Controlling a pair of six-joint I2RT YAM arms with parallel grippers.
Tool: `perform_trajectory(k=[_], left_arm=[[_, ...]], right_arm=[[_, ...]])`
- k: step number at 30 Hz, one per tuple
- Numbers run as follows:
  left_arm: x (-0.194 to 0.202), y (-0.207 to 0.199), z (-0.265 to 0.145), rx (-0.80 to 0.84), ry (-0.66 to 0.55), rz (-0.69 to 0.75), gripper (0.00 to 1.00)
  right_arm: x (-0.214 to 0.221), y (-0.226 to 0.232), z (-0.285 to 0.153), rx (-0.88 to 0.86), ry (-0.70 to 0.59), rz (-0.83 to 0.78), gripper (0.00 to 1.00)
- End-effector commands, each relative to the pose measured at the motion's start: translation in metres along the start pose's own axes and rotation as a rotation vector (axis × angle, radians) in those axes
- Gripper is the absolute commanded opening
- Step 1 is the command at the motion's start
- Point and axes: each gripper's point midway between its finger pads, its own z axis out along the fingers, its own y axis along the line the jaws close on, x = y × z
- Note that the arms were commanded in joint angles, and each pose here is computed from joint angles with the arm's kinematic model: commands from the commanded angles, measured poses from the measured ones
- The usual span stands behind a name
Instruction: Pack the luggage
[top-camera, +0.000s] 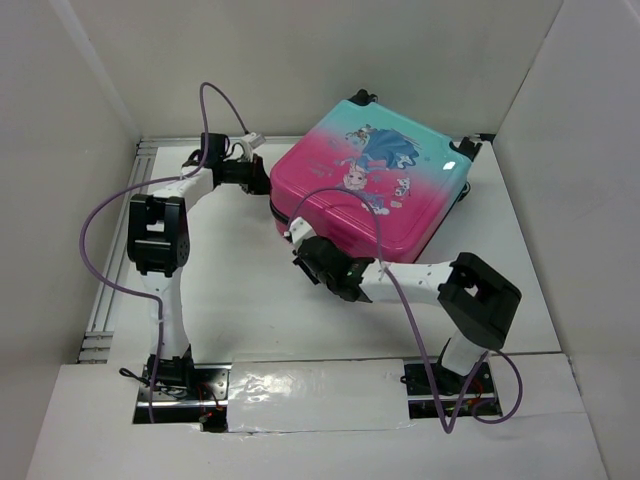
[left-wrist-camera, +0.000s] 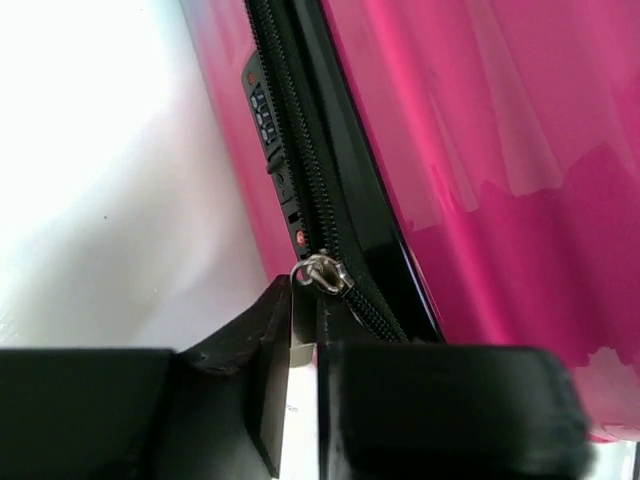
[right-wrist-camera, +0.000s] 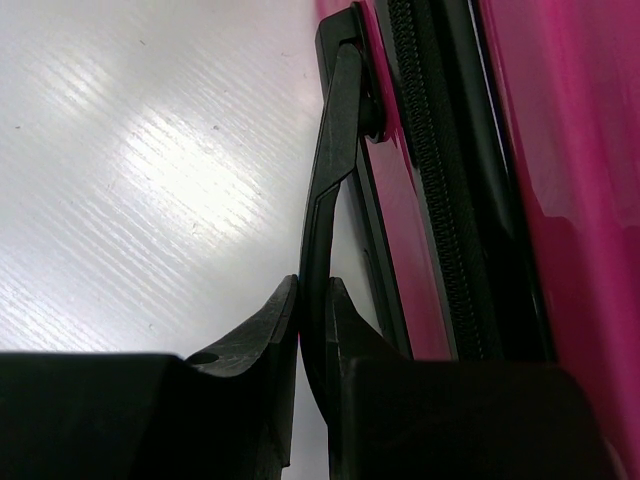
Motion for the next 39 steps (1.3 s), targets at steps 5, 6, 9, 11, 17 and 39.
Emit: perform_trajectory(k=[5,6,9,11,17,39], left_arm=[[-0.127,0.05,-0.055,-0.327,-0.301,0.3,0.58],[-0.128,0.044,-0.062,-0.347,-0.303,0.298,0.7],[-0.118,0.038,-0.072,-0.394,-0.293,0.293,0.82],[-0.132,0.031,-0.102,-0.448,-0.338,0.321,0.86],[-0.133,0.005,-0.144,-0.474,-0.421,0.225,0.89],[-0.108,-0.002,-0.059,-0.578,-0.286,0.057,0.9]], right_arm=[[0.097,0.037,-0.033,-0.113,0.327,-0.115,0.0],[0.093,0.038,-0.032,-0.114,0.318,-0.111,0.0],[0.092,0.036,-0.032,-0.104,0.316,-0.113,0.0],[0.096,0.033,-0.032,-0.094,0.323,-0.118,0.0],[0.069,0.032,-0.046,-0.136,0.224,-0.131,0.0],[-0.152,-0.268,-0.18,0.725,-0.203,0.684,1.0]])
